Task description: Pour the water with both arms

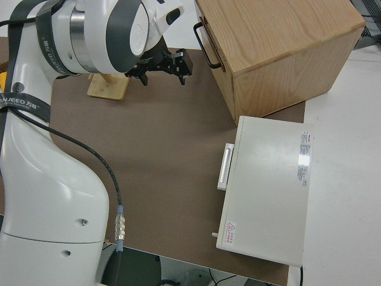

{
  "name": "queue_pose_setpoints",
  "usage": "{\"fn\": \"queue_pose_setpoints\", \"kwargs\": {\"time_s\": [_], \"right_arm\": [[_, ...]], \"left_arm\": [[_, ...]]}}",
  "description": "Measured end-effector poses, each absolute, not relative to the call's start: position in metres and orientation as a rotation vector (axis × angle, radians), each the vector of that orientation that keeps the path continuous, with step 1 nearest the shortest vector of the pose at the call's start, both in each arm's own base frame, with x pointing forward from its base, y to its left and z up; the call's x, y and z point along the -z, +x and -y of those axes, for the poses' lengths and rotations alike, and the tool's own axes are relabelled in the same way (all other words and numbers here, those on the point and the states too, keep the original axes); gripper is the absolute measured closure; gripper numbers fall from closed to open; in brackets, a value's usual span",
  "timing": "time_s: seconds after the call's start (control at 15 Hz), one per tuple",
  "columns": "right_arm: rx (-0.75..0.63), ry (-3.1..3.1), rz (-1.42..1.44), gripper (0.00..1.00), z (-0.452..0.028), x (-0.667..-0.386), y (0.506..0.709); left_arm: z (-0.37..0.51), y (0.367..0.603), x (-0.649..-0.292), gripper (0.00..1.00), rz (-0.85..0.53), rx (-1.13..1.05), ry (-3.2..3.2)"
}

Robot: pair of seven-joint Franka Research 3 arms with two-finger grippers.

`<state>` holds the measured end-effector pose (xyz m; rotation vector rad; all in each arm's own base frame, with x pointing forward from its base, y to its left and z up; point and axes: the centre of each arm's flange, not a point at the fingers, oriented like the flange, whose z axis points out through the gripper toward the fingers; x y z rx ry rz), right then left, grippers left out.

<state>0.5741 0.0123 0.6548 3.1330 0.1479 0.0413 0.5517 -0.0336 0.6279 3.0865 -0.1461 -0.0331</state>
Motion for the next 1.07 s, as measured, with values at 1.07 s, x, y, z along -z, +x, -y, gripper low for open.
{"fn": "queue_pose_setpoints", "kwargs": {"time_s": [1.07], "right_arm": [[-0.042, 3.150, -0.146, 0.00, -0.012, -0.655, 0.574]], "left_arm": [[0.000, 0.557, -0.621, 0.00, 0.131, 0.048, 3.116]]}}
